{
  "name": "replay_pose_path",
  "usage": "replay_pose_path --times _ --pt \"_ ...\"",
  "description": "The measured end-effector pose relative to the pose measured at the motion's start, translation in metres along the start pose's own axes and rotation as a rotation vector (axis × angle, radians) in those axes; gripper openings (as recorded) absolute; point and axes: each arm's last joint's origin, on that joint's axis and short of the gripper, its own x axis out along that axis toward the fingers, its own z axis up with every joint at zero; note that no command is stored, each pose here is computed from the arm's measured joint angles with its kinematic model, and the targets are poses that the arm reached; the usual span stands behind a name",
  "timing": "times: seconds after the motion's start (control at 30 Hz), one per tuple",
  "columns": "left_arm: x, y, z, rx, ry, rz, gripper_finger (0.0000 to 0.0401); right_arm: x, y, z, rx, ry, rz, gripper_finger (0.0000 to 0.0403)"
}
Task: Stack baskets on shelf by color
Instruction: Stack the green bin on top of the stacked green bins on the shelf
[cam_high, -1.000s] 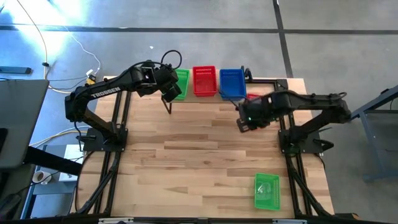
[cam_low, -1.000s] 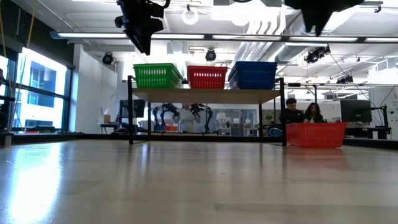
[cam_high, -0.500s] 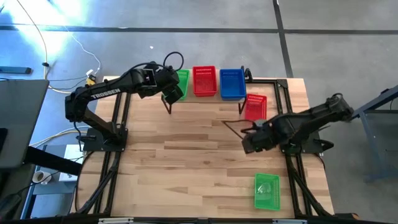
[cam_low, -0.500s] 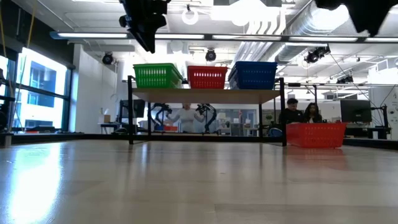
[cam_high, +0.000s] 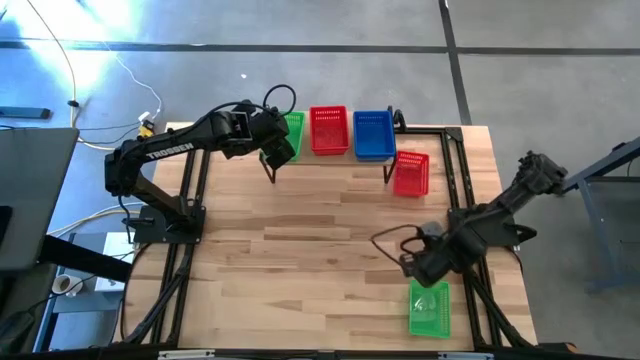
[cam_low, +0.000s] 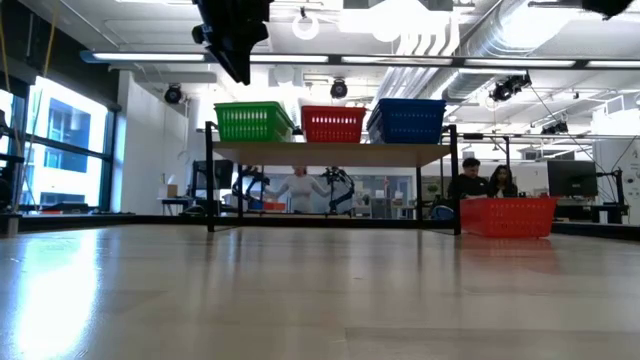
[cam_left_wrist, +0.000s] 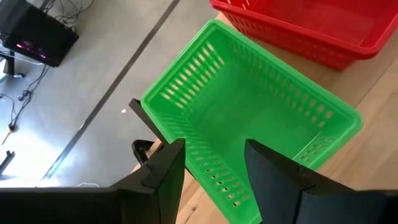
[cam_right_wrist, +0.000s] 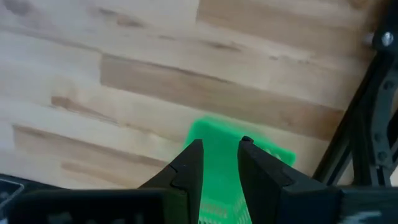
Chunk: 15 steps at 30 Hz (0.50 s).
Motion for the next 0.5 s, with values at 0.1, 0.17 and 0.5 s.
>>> replay_pose_path --times 0.1,0.17,0.5 --pt "0.0 0.0 0.0 0.0 0.001 -0.003 0.0156 0.003 -0.007 -0.012 0.014 0.0 -0.014 0.0086" --pt "0.0 0.0 0.0 -0.002 0.001 -0.003 0.0156 0.003 -0.012 -0.02 0.025 0.002 -0.016 0.0086" --pt "0.0 0.0 0.0 -0.009 0.002 -0.012 0.0156 0.002 -0.032 -0.049 0.001 -0.033 0.005 0.0086"
